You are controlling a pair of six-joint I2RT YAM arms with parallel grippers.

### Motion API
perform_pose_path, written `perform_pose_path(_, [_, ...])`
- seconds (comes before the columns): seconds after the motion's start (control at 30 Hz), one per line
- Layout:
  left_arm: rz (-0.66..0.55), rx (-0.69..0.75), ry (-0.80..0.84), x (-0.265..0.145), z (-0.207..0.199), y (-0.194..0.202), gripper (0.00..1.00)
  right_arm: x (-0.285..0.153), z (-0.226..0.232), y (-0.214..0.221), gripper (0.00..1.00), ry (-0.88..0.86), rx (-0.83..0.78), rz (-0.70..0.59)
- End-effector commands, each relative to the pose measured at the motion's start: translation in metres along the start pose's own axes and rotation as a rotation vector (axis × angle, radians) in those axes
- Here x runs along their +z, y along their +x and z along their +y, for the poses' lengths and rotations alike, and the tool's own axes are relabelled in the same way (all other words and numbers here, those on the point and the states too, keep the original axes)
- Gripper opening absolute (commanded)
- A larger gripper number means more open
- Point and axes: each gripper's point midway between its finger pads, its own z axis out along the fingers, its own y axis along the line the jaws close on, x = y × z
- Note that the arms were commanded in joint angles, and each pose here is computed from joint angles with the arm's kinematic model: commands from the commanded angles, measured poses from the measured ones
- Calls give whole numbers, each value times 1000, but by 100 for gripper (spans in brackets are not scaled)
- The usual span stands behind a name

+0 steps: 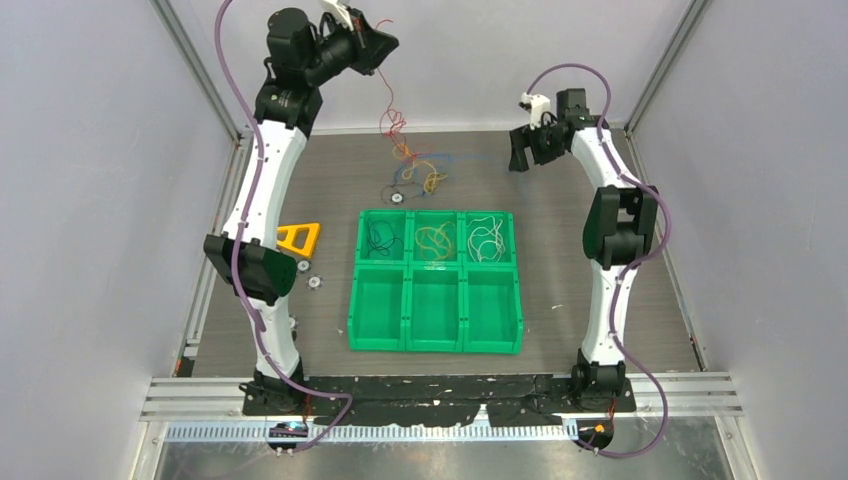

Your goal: Untangle the cables

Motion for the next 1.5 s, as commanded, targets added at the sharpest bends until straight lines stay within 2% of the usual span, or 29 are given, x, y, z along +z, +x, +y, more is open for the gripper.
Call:
perform_pose_path(0.0, [-93, -34, 50, -4, -21, -33, 0, -83, 47, -52, 90, -113, -186, -184])
perform_pose_path(0.03, [-96, -36, 58, -5, -23, -36, 0, -81, 59, -47, 97, -159, -163, -198])
perform_pose_path(0.07, [-98, -39, 70, -6, -27, -38, 0, -94, 67, -68, 97, -152, -201, -279])
perform_pose_path(0.23, [-102, -55, 117, -11, -40, -45, 0, -96, 128, -104, 95, -263, -250, -432])
perform_pose_path(0.57, [-85, -114, 250, -15, -67, -44, 0, -81, 285, -183, 95, -540, -391, -683])
perform_pose_path(0.73, [-82, -136, 307, -20, -81, -45, 0, -66, 303, -211, 98, -450, -458, -791])
perform_pose_path(0.8, [-97, -137, 316, -22, -85, -51, 0, -51, 299, -213, 88, -391, -458, -791])
perform_pose_path(0.83, [-107, -134, 313, -24, -85, -56, 0, -42, 295, -211, 68, -372, -451, -781])
perform_pose_path(0.87, [-117, -130, 302, -26, -83, -60, 0, -37, 292, -209, 55, -360, -459, -769])
perform_pose_path(0.9, [-126, -126, 285, -29, -80, -64, 0, -31, 286, -207, 31, -339, -453, -756])
perform_pose_path(0.97, [-119, -131, 198, -32, -60, -61, 0, -34, 277, -205, 9, -332, -430, -737])
perform_pose_path(1.03, [-61, -133, 95, -34, -33, -40, 1, -54, 272, -210, 6, -369, -376, -744])
perform_pose_path(1.07, [-25, -141, 54, -35, -19, -25, 10, -63, 274, -212, 6, -397, -327, -745])
perform_pose_path(1.2, [98, -172, 7, -47, 12, 41, 60, -125, 272, -231, 5, -508, -225, -800])
perform_pose_path(1.23, [109, -171, 16, -52, 16, 54, 67, -132, 271, -232, 5, -526, -191, -800])
perform_pose_path(1.33, [142, -84, 60, -64, 13, 88, 77, -158, 262, -240, 5, -558, -145, -824])
perform_pose_path(1.47, [209, 33, 168, -61, -10, 126, 81, -175, 253, -246, 5, -617, -42, -830])
